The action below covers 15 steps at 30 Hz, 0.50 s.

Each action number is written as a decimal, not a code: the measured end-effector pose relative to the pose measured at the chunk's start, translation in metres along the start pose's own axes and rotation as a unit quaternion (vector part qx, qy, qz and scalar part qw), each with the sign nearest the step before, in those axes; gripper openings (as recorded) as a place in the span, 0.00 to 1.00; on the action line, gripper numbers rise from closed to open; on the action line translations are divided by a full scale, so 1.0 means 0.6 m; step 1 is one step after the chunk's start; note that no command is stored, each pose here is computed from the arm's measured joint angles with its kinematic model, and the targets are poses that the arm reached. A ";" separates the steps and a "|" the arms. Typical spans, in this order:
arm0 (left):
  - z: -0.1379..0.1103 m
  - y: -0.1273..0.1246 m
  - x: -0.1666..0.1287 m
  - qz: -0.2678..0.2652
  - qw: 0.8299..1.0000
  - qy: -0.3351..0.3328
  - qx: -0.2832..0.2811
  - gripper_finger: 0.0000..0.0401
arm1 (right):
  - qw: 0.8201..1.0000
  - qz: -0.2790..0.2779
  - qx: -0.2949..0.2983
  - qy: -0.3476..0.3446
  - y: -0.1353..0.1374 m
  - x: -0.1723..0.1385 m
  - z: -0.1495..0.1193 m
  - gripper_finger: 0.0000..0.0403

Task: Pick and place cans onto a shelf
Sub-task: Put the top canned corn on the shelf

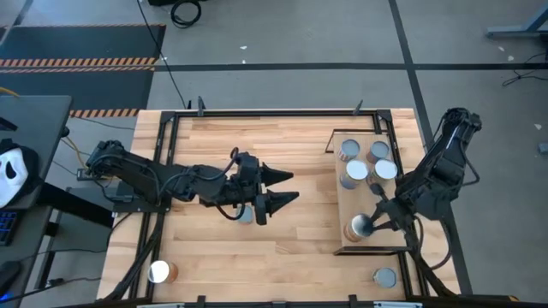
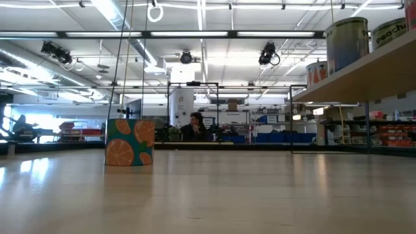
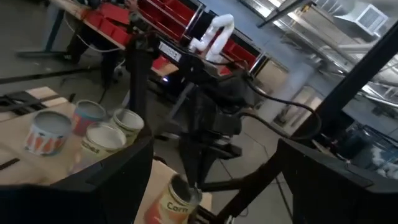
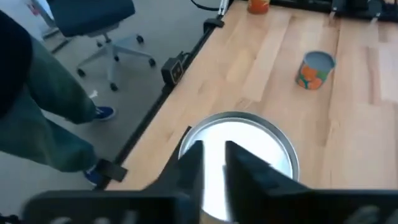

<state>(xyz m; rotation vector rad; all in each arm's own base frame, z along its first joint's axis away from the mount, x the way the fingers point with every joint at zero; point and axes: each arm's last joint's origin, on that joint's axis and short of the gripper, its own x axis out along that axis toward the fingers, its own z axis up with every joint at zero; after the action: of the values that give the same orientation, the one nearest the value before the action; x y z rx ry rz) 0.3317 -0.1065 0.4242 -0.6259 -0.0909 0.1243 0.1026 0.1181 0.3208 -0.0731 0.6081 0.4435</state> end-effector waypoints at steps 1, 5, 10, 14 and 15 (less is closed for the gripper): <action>-0.001 0.000 0.001 0.000 1.000 0.000 0.000 0.87 | 1.000 -0.004 -0.008 0.001 0.001 0.002 0.000 0.12; -0.007 -0.001 0.005 -0.003 1.000 -0.002 -0.002 0.87 | 0.999 -0.020 -0.025 0.015 0.002 0.013 -0.001 0.02; -0.013 -0.006 0.008 -0.024 1.000 0.009 -0.012 0.87 | 0.998 -0.038 -0.017 0.039 -0.004 0.018 -0.005 0.03; -0.014 -0.009 0.006 -0.029 0.999 0.009 -0.014 0.87 | 0.997 -0.060 0.004 0.044 -0.018 0.003 -0.012 0.03; -0.012 -0.010 0.006 -0.033 0.999 0.006 -0.016 0.87 | 0.997 -0.069 0.006 0.043 -0.023 -0.002 -0.014 0.02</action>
<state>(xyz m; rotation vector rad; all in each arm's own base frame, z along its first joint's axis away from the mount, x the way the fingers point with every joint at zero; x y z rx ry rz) 0.3366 -0.1152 0.4219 -0.6551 -0.1028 0.0558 0.1028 0.1034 0.3138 -0.1222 0.6857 0.3034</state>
